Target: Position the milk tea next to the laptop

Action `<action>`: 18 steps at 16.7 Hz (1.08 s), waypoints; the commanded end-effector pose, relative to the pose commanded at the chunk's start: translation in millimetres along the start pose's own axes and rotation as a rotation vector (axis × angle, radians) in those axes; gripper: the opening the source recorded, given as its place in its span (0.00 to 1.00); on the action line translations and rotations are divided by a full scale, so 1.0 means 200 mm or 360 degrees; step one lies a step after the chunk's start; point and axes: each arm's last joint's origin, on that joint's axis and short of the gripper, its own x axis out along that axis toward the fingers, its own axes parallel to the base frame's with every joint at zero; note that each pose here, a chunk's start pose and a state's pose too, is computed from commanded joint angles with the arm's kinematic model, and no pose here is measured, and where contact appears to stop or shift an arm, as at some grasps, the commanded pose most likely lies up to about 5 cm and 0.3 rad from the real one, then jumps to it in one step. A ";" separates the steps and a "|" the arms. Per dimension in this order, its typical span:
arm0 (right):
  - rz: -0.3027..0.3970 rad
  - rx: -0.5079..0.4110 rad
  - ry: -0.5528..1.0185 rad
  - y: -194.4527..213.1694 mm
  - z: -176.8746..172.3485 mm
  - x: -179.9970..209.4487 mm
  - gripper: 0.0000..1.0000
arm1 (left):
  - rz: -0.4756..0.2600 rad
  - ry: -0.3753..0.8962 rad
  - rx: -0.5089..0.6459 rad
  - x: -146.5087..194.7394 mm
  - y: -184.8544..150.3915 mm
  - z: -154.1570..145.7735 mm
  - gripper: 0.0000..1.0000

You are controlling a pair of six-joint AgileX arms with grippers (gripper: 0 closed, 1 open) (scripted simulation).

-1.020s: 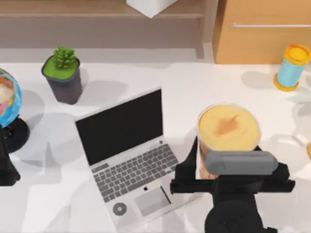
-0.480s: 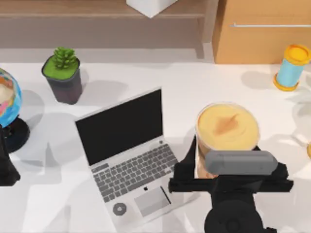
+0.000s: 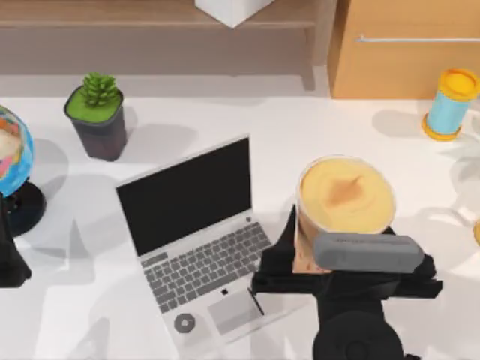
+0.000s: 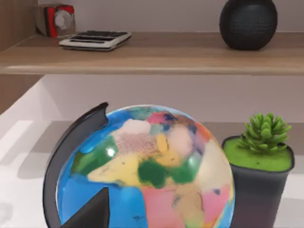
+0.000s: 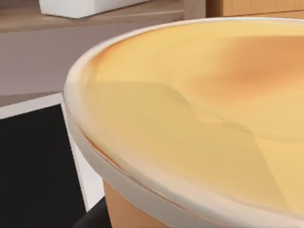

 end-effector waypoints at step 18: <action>-0.0015 -0.0147 0.0061 -0.07 -0.14 0.00 0.38 | 0.0000 0.0000 0.0000 0.00 0.00 0.00 1.00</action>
